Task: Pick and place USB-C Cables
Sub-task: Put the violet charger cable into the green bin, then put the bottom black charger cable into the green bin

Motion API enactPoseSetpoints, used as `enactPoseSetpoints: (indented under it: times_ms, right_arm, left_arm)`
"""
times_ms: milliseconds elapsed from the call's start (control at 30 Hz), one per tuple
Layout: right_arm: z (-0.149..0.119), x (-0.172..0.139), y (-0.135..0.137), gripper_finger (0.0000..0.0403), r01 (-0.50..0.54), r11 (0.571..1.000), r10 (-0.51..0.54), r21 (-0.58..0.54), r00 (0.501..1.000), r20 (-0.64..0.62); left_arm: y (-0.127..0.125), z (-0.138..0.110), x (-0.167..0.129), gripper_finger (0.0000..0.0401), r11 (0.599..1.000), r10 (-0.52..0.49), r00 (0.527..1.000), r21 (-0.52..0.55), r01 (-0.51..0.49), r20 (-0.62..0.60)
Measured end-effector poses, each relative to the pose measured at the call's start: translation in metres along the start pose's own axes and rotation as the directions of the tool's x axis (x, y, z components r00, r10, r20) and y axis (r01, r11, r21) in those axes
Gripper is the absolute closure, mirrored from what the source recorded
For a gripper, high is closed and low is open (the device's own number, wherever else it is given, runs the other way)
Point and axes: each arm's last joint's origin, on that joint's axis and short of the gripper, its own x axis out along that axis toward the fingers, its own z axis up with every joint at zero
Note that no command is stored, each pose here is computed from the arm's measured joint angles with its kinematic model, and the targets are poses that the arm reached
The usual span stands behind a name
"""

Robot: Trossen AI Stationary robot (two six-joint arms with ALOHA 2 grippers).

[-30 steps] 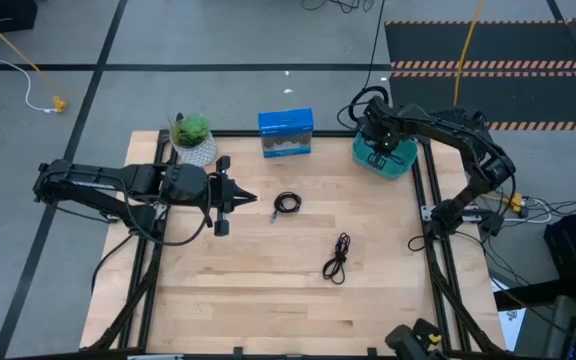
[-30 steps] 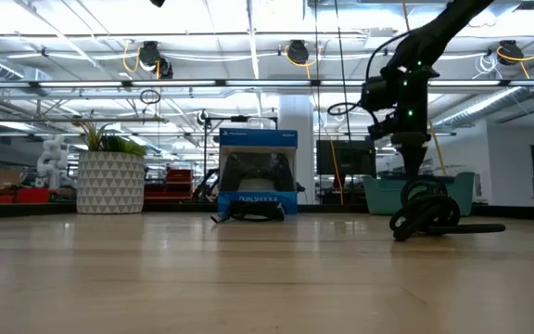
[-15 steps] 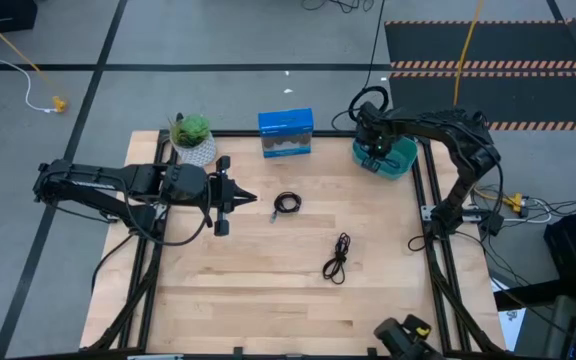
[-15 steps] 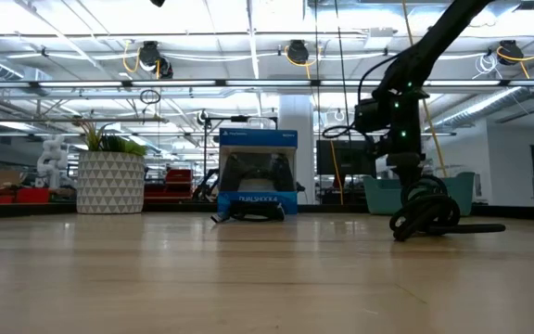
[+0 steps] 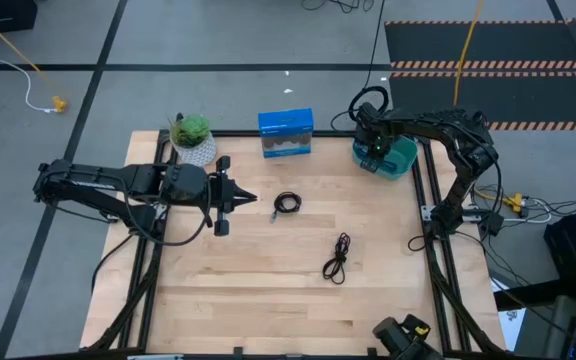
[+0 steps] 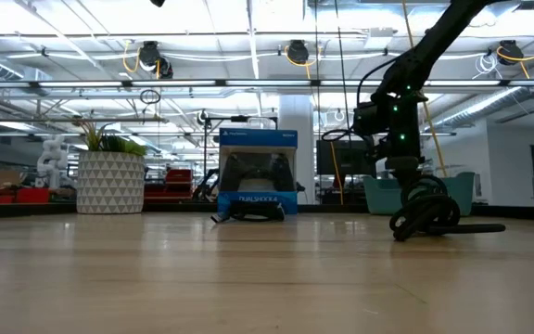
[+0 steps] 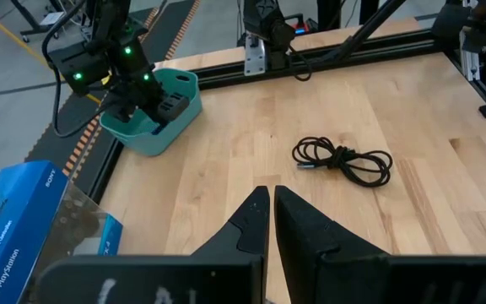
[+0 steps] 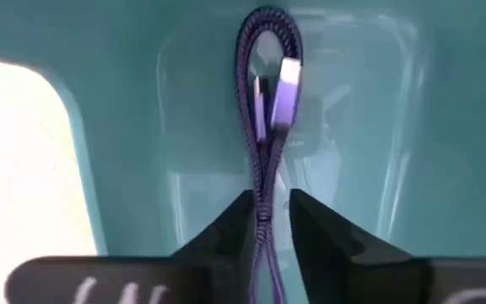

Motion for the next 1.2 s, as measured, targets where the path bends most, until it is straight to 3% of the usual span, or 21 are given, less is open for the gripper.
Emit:
enactPoseSetpoints:
  times_ms: [200,400,767,1200]
  right_arm:
    - [-0.005,-0.011,0.003,0.0290,0.003,1.000,-0.003,0.015,1.000,-0.001]
    - [-0.017,-0.042,0.013,0.0269,0.014,1.000,-0.015,0.005,0.999,0.032]
    - [-0.064,-0.106,0.060,0.0266,-0.004,1.000,0.004,-0.002,1.000,0.015]
    - [-0.127,-0.152,0.094,0.0266,-0.016,0.998,0.019,0.063,0.999,-0.049]
  left_arm:
    - [0.000,0.000,0.000,0.0375,1.000,0.000,1.000,-0.010,0.000,0.000]
    - [0.000,0.000,0.000,0.0375,0.999,-0.002,1.000,-0.048,0.002,0.000]
    - [-0.009,0.001,-0.002,0.0375,0.995,-0.037,0.999,-0.092,0.037,0.007]
    - [-0.011,0.003,-0.002,0.0375,0.996,-0.041,0.999,-0.074,0.042,0.023]
